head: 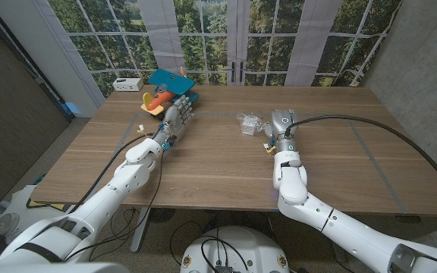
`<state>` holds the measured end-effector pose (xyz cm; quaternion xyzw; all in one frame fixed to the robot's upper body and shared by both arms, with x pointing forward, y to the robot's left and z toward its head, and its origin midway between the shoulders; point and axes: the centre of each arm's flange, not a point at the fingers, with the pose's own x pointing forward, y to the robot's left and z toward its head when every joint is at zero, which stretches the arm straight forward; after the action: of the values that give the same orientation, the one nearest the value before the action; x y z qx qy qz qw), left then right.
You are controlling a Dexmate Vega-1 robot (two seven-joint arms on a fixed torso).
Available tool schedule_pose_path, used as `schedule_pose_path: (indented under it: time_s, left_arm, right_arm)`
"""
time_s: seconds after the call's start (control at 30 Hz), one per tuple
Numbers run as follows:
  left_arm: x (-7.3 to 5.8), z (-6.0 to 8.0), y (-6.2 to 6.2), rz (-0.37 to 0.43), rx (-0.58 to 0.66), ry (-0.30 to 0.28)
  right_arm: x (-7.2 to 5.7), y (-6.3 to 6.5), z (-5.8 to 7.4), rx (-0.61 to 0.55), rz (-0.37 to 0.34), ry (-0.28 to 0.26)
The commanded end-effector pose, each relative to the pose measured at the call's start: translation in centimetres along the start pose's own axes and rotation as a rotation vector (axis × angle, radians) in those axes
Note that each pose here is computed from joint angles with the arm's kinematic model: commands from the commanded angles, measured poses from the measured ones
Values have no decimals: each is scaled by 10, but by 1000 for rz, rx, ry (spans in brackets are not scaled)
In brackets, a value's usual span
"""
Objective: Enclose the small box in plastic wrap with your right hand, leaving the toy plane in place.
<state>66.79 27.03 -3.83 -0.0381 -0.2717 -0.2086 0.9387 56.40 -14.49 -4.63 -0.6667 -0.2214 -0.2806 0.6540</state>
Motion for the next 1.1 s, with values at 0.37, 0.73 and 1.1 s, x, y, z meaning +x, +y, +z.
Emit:
schedule_pose_path:
  time_s: [0.37, 0.73, 1.1]
  left_arm:
    - [-8, -1, 5, 15, -2, 1]
    - [-6, 0, 6, 13, 0, 6]
    - [-7, 0, 5, 19, 2, 8]
  right_arm:
    - [27, -7, 36, 30, -72, -97]
    - [36, -1, 51, -82, -40, -134]
    - [48, 9, 58, -91, -10, -142]
